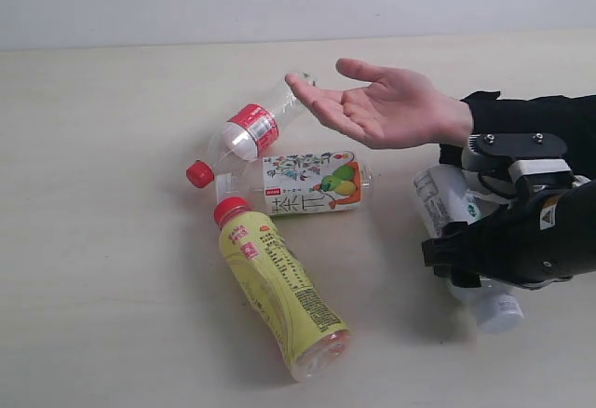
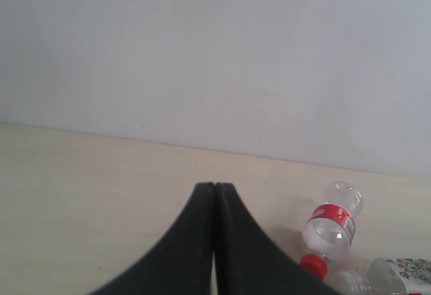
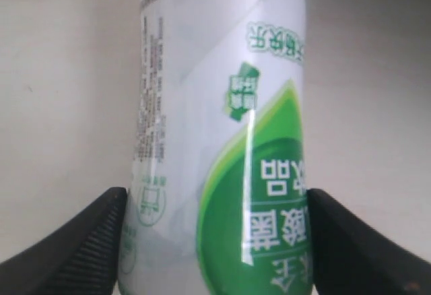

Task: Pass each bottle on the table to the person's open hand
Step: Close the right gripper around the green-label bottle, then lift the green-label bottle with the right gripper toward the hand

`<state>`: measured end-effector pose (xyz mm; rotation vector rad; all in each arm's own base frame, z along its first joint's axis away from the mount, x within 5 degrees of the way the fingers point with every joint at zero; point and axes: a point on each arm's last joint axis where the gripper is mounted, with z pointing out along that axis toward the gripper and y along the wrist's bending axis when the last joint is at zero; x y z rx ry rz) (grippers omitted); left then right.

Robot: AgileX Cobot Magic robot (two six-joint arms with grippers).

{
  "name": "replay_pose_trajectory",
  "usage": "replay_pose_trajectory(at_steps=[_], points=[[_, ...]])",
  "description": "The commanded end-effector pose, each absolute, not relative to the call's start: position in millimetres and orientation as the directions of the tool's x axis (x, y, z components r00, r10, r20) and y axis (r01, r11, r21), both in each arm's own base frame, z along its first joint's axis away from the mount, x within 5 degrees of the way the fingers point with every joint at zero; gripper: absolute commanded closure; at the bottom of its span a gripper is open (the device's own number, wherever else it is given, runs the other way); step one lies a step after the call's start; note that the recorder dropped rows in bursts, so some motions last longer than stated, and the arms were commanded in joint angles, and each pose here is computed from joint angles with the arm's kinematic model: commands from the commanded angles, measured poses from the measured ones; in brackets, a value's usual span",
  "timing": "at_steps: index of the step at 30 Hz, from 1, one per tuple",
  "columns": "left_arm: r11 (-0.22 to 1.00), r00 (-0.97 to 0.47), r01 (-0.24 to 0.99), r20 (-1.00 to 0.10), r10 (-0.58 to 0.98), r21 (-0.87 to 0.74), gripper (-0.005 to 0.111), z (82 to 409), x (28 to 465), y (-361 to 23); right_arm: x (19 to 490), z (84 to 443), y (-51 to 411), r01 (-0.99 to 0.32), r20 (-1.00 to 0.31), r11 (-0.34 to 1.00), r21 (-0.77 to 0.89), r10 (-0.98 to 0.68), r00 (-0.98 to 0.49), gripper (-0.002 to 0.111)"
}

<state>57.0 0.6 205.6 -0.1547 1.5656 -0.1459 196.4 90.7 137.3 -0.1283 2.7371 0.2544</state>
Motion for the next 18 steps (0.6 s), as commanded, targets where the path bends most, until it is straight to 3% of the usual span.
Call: replay_pose_trajectory(at_steps=[1,9,18], points=[[0.983,0.006,-0.009,-0.983,-0.184,-0.184,0.107,206,56,1,184,170,88,-0.156,-0.388,0.974,0.168,-0.08,-0.918,0.108],[0.983,0.006,-0.009,-0.983,-0.184,-0.184,0.107,206,56,1,148,230,75,-0.191,-0.383,0.964,0.188,-0.107,-0.918,0.108],[0.983,0.006,-0.009,-0.983,-0.183,-0.183,0.107,206,56,1,136,274,72,-0.218,-0.534,0.942,0.256,-0.05,-0.844,0.108]])
